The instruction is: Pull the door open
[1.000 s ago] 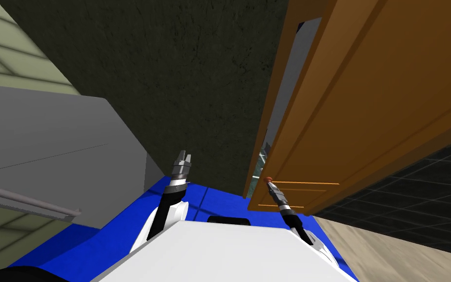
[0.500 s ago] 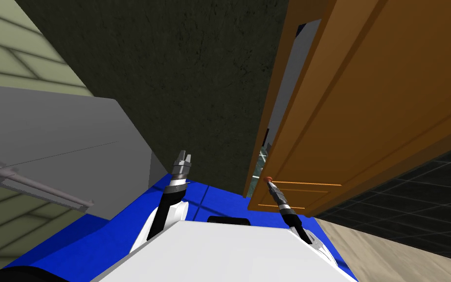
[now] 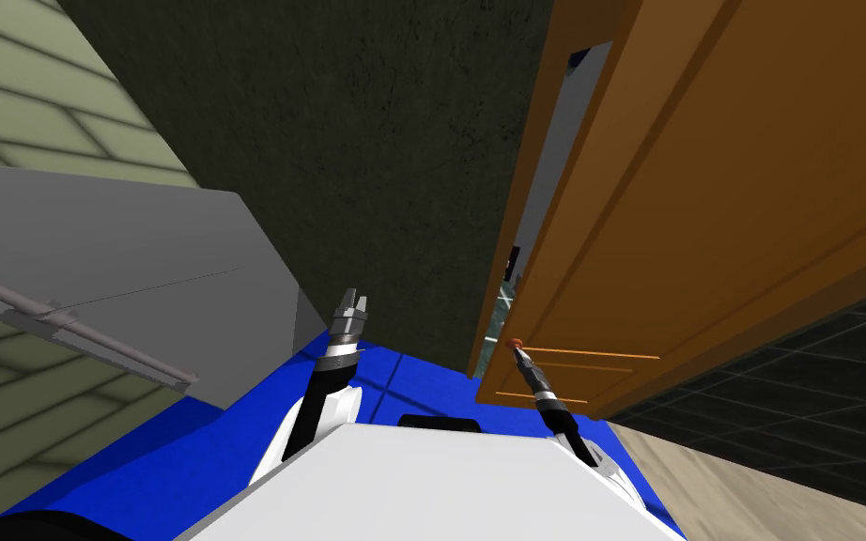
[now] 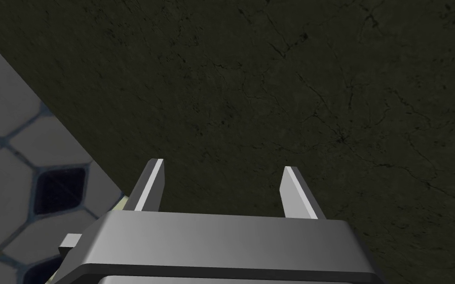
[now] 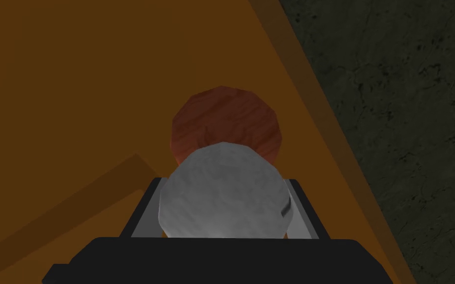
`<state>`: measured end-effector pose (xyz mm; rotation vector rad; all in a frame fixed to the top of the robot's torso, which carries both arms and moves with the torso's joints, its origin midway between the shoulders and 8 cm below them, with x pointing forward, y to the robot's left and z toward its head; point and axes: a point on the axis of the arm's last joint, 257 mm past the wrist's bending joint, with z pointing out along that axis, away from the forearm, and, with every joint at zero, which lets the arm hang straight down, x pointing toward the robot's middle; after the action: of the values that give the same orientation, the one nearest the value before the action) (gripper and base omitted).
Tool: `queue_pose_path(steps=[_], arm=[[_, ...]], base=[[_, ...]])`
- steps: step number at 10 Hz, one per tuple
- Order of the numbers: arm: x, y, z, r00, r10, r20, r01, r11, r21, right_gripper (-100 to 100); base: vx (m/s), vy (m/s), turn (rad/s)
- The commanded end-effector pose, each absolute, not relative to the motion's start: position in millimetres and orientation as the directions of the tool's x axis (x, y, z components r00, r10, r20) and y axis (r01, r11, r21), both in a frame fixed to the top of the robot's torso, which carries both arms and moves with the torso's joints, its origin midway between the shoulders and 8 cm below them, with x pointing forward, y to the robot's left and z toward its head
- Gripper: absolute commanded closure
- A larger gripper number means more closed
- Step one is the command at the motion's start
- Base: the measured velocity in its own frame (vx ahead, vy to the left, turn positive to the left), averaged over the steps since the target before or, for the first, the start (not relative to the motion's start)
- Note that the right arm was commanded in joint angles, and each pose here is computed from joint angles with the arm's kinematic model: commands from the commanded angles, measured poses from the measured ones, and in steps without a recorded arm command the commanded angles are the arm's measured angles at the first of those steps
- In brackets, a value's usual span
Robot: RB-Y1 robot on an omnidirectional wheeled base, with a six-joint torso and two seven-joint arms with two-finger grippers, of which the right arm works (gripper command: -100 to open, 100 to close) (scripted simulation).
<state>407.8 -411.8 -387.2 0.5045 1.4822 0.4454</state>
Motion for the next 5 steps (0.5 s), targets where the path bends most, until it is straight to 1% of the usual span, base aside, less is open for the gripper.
queue_pose_path(steps=[1, 5], arm=[[408.2, -413.5, -386.9, 0.053, 0.618, -0.784, 0.029, 0.784, 0.62, 100], [409.4, -414.5, -386.3, 0.065, 0.695, -0.716, 0.029, 0.716, 0.698, 100]], base=[[-0.041, -0.029, 0.077], [-0.035, -0.021, 0.051]])
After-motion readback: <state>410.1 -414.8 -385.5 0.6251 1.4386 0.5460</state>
